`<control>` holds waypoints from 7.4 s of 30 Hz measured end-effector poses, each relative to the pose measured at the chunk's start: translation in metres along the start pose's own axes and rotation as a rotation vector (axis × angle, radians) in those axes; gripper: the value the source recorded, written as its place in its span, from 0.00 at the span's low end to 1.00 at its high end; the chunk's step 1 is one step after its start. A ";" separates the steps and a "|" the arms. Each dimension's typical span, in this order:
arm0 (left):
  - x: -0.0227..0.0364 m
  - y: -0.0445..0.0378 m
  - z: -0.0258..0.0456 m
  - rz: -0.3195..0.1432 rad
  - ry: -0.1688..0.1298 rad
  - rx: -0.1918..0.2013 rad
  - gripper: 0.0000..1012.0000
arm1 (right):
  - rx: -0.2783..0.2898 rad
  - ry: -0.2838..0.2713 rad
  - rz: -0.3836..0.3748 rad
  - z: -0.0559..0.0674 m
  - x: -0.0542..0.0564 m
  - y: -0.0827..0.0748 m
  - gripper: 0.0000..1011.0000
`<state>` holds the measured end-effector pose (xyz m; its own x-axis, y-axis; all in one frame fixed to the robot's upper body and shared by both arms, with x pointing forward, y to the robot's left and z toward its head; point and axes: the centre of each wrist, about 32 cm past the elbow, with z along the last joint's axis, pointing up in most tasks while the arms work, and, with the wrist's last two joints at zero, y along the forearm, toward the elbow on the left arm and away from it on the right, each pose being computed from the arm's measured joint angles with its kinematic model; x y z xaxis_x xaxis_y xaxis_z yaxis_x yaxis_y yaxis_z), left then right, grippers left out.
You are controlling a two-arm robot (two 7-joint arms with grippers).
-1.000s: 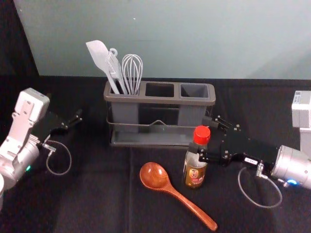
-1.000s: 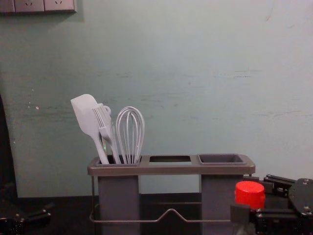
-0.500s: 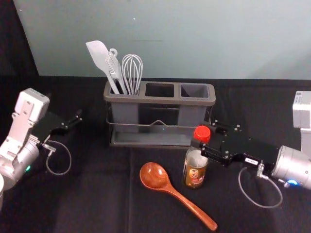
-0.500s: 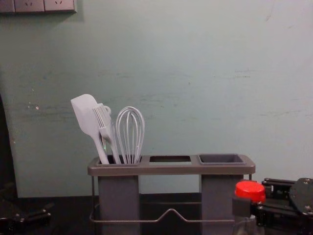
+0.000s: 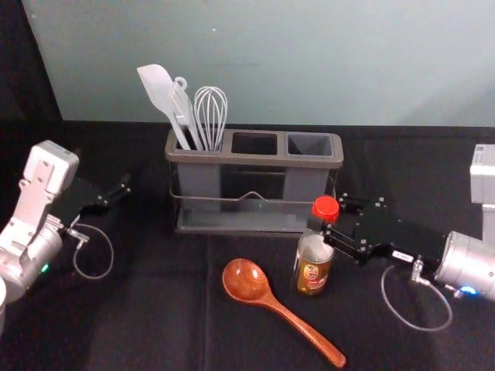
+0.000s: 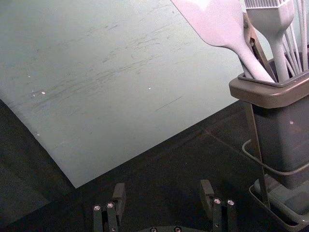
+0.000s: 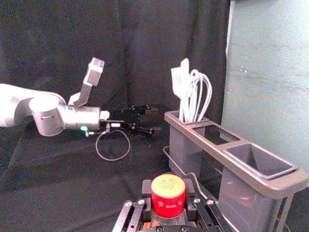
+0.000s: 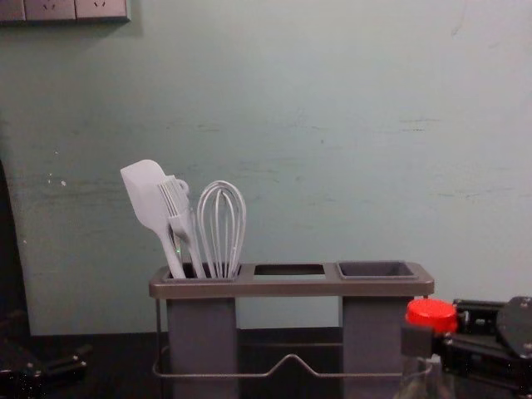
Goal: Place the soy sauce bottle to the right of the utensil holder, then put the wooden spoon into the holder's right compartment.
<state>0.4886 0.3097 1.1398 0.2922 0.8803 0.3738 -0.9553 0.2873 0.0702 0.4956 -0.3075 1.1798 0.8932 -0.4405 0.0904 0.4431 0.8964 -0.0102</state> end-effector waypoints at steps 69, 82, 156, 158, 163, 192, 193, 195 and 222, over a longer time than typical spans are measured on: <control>0.0000 0.0000 0.0000 0.000 0.000 0.000 0.99 | 0.021 -0.020 -0.306 -0.009 0.060 -0.019 0.38; 0.0000 0.0000 0.0000 0.000 0.000 0.000 0.99 | 0.018 -0.009 -0.309 -0.012 0.062 -0.018 0.99; 0.0000 0.0000 0.0000 0.000 0.000 0.000 0.99 | -0.474 0.049 0.033 0.065 -0.027 0.082 0.99; 0.0000 0.0000 0.0000 0.000 0.000 0.000 0.99 | -0.502 0.056 0.034 0.064 -0.027 0.087 0.99; 0.0000 0.0000 0.0000 0.000 0.000 0.000 0.99 | -0.598 0.078 0.010 0.061 -0.032 0.108 0.99; 0.0000 0.0000 0.0000 0.000 0.000 0.000 0.99 | -0.750 -0.047 -0.008 0.048 -0.052 0.148 0.99; 0.0000 0.0000 0.0000 0.000 0.000 0.000 0.99 | -0.751 -0.048 -0.008 0.047 -0.052 0.149 0.99; 0.0000 0.0000 0.0000 0.000 0.000 0.000 0.99 | -0.753 -0.049 -0.010 0.046 -0.052 0.150 0.99; 0.0000 0.0000 0.0000 0.000 0.000 0.000 0.99 | -0.753 -0.050 -0.009 0.040 -0.052 0.155 0.99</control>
<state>0.4886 0.3097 1.1398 0.2922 0.8803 0.3737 -0.9553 0.2873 0.0703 0.5151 -0.1436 1.2138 0.8929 -0.4285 0.1383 0.3986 0.6094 -0.6854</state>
